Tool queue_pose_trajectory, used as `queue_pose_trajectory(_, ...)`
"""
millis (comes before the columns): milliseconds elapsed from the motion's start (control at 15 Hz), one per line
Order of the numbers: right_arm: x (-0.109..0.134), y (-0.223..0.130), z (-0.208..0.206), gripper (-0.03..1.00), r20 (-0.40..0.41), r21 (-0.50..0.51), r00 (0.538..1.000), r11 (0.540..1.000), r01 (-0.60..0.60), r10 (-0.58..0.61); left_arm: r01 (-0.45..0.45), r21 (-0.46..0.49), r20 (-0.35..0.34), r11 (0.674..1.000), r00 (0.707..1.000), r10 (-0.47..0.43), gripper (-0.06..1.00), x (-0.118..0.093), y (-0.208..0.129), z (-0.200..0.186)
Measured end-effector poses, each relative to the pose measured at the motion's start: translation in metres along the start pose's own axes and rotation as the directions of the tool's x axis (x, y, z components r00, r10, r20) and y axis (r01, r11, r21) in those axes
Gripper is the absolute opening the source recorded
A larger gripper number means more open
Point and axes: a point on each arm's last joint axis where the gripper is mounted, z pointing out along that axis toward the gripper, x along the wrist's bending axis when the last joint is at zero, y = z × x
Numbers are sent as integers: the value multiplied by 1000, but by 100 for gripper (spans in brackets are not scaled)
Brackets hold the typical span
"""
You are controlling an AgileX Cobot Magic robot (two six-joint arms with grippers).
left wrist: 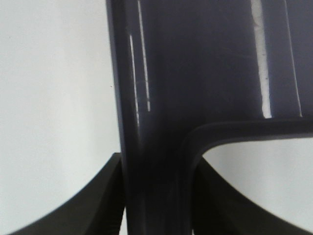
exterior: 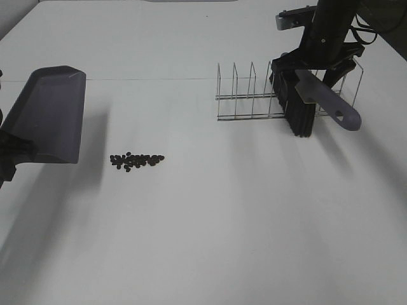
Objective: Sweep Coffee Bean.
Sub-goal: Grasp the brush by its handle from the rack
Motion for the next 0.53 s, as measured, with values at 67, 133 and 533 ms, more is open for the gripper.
queue_pose_trajectory(67, 0, 1, 2, 75, 1, -13, 1000, 1000, -4, 4, 0, 0, 0, 1000, 1000, 0, 35, 0, 0, 0)
queue_pose_trajectory(133, 0, 3, 2, 75, 2, -27, 1000, 1000, -8, 8, 0, 0, 0, 1000, 1000, 0, 35, 0, 0, 0)
queue_pose_trajectory(533, 0, 4, 15, 70, 1, -31, 1000, 999, -15, 15, 9, 2, 6, 1000, 1000, -9, 35, -1, 0, 0)
